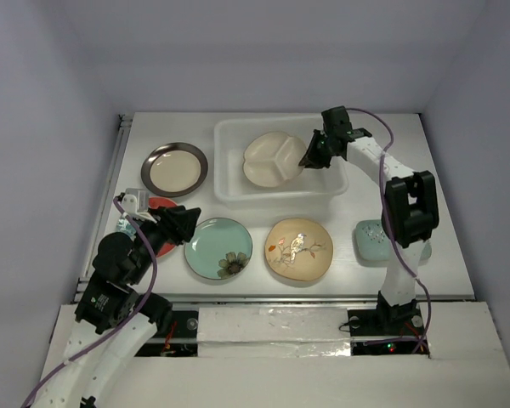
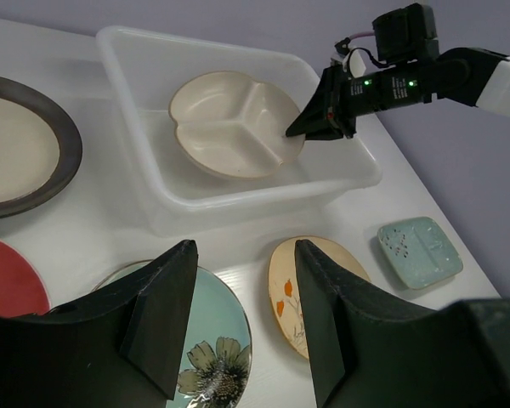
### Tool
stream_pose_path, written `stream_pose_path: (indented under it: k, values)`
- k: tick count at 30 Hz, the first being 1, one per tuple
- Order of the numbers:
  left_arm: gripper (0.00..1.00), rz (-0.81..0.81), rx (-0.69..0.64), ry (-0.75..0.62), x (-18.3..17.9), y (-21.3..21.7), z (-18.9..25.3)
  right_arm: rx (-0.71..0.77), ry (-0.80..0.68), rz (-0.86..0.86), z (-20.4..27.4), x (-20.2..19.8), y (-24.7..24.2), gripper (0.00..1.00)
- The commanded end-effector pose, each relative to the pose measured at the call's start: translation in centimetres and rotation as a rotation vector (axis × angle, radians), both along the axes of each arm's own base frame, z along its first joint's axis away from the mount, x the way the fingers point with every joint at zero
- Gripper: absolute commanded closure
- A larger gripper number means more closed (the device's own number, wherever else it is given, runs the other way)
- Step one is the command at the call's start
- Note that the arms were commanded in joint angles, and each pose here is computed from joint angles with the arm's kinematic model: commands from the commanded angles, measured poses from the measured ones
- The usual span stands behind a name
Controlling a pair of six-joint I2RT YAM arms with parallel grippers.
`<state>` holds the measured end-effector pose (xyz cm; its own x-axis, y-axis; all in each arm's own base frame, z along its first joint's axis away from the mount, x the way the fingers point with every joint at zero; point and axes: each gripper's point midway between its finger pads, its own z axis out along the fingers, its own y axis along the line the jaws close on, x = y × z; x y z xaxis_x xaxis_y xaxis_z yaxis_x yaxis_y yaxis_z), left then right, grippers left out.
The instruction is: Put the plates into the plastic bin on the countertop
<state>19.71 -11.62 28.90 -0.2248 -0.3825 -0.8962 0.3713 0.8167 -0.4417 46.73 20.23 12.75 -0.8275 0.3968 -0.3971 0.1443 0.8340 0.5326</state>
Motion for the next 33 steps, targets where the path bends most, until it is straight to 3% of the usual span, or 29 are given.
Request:
stream_pose_path:
  k: [1, 9, 14, 17, 20, 24, 25, 27, 28, 29, 33]
  values:
    - [0.54, 0.009, -0.016, -0.028, 0.4, 0.0, 0.9, 0.17, -0.272, 0.069, 10.0, 3.7, 3.5, 1.0]
    - [0.54, 0.013, -0.015, -0.025, 0.5, 0.1, 0.9, 0.089, -0.163, 0.043, 4.6, 4.7, 3.0, 0.99]
    - [0.54, 0.013, -0.015, -0.025, 0.5, 0.1, 0.9, 0.049, -0.165, 0.012, 4.5, 4.7, 2.1, 0.64]
    - [0.54, 0.013, -0.013, -0.022, 0.5, 0.1, 0.8, 0.033, -0.208, -0.006, 6.4, 4.7, 1.5, 0.49]
    - [0.54, 0.015, -0.017, -0.026, 0.5, 0.1, 0.9, 0.022, -0.265, -0.021, 8.8, 4.6, 0.9, 0.37]
    - [0.54, 0.016, -0.016, -0.025, 0.5, 0.1, 0.9, 0.012, -0.411, -0.043, 15.6, 2.9, -0.6, 0.35]
    - [0.54, 0.016, -0.015, -0.023, 0.5, 0.2, 0.8, 0.01, -0.435, -0.047, 16.6, 2.2, -0.9, 0.36]
    - [0.54, 0.016, -0.017, -0.026, 0.5, 0.2, 0.9, 0.007, -0.507, -0.065, 18.9, 0.8, -1.9, 0.5]
    - [0.54, 0.016, -0.018, -0.029, 0.4, 0.2, 1.0, 0.013, -0.533, -0.071, 19.8, -1.6, -2.7, 0.67]
    - [0.54, 0.016, -0.018, -0.029, 0.4, 0.2, 1.0, 0.019, -0.552, -0.076, 20.1, -3.0, -3.1, 1.0]
    - [0.55, 0.001, -0.02, -0.036, 0.3, 0.0, 1.1, 0.066, -0.595, -0.123, 18.2, -9.8, -5.4, 1.0]
